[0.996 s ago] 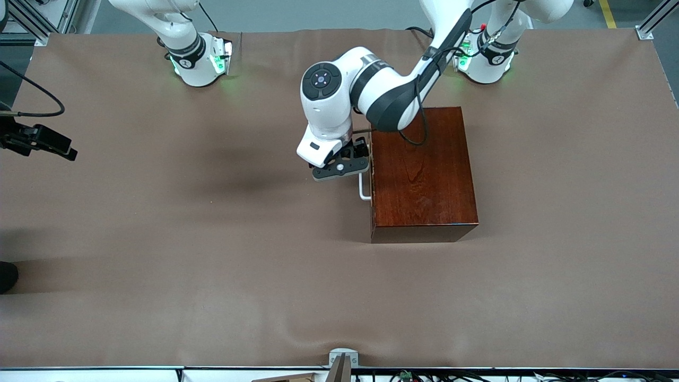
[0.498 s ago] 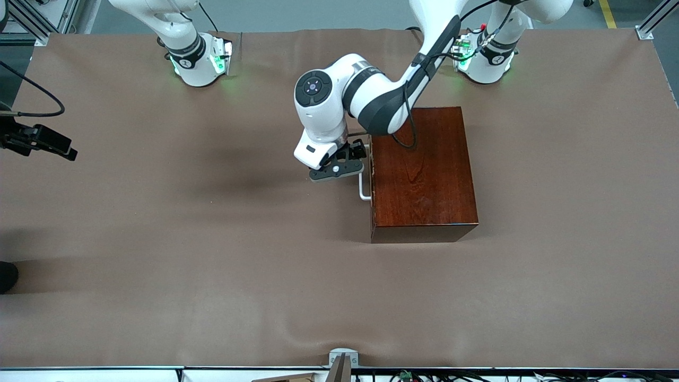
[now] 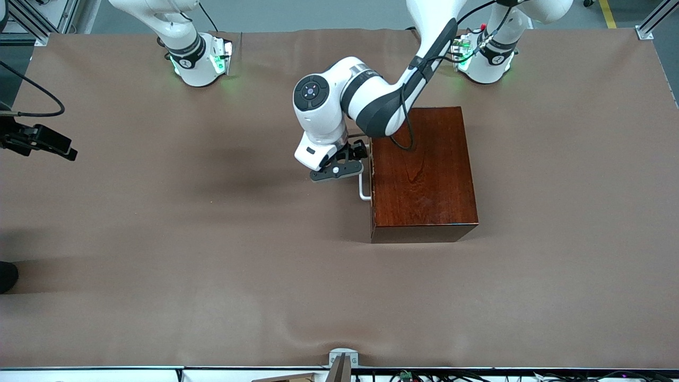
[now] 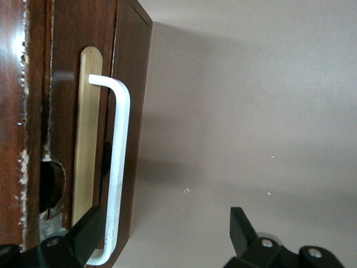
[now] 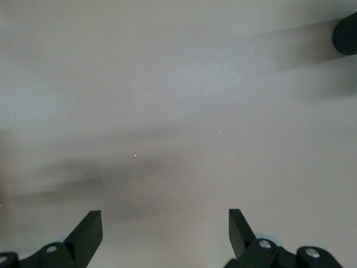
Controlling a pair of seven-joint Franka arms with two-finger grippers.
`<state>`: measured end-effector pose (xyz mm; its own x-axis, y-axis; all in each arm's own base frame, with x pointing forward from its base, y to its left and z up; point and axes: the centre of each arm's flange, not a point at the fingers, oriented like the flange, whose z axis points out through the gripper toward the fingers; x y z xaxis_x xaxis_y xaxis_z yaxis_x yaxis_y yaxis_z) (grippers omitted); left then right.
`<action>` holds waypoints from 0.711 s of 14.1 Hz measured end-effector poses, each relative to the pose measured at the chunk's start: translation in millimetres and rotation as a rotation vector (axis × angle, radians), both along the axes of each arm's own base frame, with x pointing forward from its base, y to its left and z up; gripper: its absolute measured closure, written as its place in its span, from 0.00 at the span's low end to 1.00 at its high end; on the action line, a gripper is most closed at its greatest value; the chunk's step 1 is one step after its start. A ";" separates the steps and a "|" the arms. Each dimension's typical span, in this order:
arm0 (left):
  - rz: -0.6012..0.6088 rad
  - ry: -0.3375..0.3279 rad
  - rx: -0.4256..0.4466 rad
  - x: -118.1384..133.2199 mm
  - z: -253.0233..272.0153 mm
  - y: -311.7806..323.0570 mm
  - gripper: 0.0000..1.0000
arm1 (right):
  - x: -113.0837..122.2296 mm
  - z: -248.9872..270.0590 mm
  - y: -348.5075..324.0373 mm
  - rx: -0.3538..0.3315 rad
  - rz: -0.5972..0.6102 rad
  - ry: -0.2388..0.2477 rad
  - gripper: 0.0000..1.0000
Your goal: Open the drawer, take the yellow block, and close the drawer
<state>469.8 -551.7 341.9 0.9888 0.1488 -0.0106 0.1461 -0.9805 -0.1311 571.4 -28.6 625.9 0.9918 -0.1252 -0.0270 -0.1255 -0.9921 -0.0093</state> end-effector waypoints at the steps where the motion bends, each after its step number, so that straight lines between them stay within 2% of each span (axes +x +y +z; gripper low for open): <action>1: 0.000 0.003 0.004 -0.2 -1.5 0.4 0.00 | 0.0 0.0 0.0 0.000 0.000 0.000 0.00; 10: 0.001 0.022 0.027 -1.5 -11.2 2.0 0.00 | 0.0 0.0 0.5 0.000 0.001 0.000 0.00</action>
<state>468.3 -549.7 330.7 0.9883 0.1498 -0.0280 0.1435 -0.9765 -0.1609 571.4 -28.1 625.9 0.9919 -0.1244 -0.0270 -0.1247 -0.9922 -0.0094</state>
